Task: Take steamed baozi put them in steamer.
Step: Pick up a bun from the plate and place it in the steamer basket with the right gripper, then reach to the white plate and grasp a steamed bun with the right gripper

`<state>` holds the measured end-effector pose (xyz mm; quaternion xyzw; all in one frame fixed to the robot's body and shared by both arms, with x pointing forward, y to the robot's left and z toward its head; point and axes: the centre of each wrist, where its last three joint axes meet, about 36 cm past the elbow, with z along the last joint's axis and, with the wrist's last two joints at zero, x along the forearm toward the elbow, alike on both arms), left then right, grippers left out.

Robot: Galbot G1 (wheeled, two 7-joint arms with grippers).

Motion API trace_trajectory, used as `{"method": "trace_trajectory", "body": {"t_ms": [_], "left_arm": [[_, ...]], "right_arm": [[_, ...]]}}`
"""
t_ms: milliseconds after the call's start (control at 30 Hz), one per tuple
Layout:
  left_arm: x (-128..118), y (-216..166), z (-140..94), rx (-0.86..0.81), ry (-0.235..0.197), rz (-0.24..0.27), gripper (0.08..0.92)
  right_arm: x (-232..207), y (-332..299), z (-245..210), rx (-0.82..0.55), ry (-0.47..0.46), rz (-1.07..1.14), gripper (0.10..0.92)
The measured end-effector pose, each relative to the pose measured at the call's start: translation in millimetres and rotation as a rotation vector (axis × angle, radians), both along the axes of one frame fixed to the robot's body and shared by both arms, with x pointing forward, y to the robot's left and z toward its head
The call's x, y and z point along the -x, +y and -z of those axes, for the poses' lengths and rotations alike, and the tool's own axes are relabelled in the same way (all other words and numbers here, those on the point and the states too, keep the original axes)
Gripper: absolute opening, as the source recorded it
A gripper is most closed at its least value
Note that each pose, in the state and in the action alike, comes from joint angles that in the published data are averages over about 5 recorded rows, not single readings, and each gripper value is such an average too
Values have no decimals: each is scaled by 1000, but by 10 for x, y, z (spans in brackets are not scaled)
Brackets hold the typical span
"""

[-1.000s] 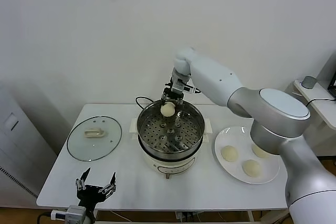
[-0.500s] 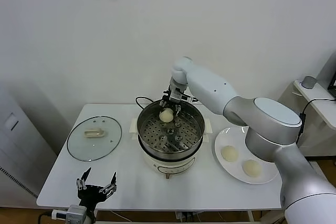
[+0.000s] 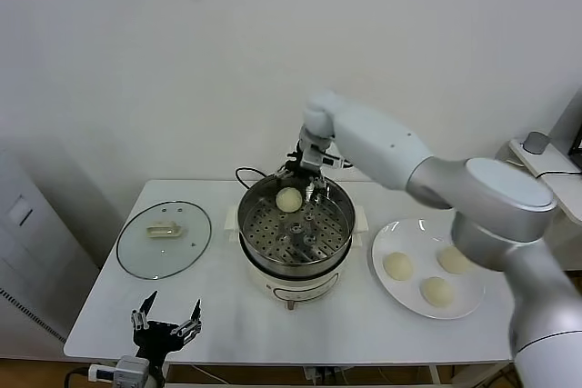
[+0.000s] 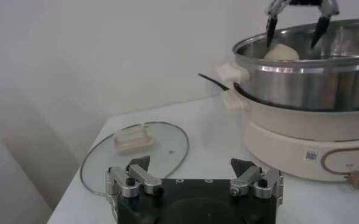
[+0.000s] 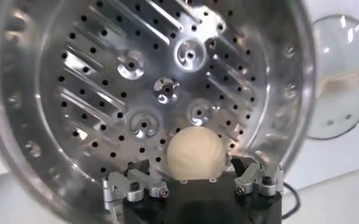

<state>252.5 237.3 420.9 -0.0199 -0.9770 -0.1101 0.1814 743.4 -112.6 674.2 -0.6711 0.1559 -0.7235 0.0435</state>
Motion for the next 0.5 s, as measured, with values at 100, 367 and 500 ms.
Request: {"method": "trace_trajectory", "body": {"t_ms": [100, 367, 500], "left_arm": [[-3, 6, -10, 2, 1, -1, 823], [4, 13, -44, 15, 2, 1, 823], [18, 15, -55, 22, 6, 1, 823]], "right_arm": [[73, -289, -235, -31, 14, 44, 823], [330, -1182, -735, -110, 30, 444, 823], [494, -1658, -839, -131, 50, 749, 823]]}}
